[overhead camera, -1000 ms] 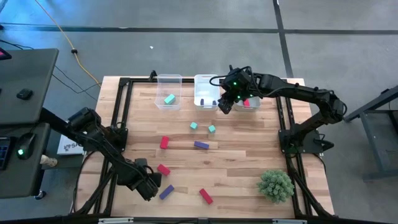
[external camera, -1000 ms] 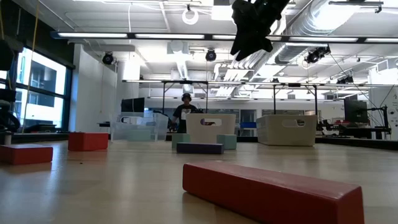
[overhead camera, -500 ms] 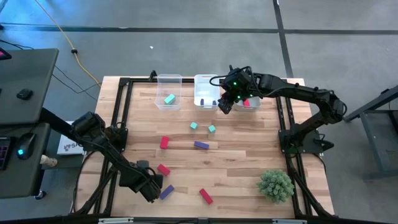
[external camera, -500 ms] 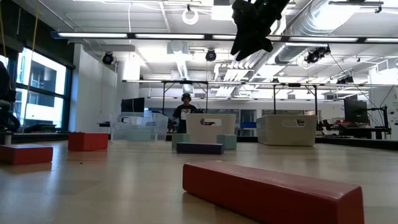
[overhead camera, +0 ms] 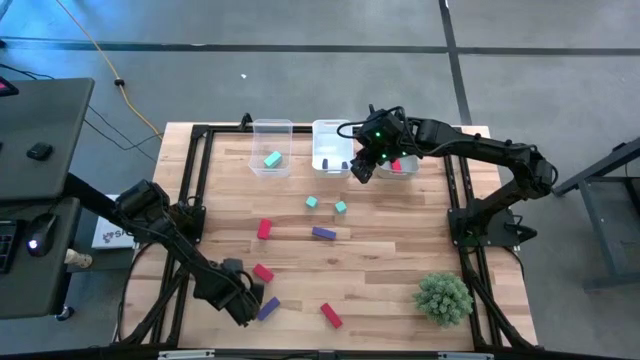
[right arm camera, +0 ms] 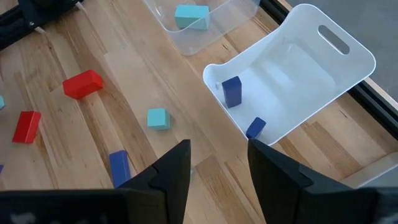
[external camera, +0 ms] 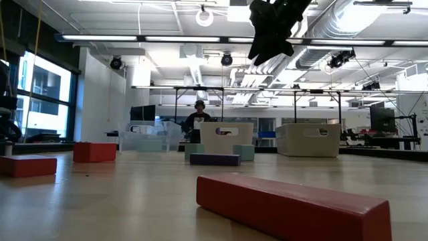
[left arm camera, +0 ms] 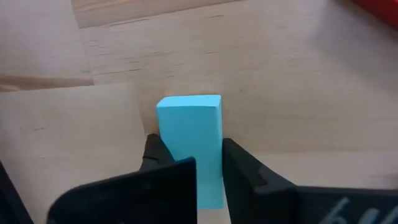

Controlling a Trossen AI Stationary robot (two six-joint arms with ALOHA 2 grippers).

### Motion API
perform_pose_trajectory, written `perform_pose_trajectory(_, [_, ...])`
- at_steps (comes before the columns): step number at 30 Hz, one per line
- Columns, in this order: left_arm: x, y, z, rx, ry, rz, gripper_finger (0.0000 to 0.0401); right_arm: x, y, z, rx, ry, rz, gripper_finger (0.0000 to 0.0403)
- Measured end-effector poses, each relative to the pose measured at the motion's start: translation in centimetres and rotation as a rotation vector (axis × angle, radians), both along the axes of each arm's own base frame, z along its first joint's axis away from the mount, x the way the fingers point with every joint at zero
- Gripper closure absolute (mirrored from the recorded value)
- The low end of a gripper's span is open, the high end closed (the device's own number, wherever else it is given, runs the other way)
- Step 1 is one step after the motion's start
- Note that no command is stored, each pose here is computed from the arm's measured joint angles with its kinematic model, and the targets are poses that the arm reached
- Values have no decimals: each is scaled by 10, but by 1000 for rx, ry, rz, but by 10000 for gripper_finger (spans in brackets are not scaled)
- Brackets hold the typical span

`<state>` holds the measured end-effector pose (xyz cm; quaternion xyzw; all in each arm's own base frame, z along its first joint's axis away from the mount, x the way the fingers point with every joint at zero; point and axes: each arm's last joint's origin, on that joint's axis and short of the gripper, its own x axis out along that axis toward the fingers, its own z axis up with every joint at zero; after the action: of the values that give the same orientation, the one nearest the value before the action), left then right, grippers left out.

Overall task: Sort & place blocks by color
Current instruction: Put the light blue block into the transparent bin

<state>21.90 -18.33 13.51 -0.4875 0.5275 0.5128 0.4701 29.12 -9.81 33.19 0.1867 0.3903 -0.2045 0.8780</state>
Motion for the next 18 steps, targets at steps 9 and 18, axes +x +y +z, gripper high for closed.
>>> perform_pose_trajectory(9, [4, 3, 21, 138, -204, -46, 398, 0, 0, 0, 11, -5, -39, 254])
perform_pose_trajectory(18, [-2, 20, 59, 303, -415, -118, 400, 0, -1, 0, 29, -11, -64, 254])
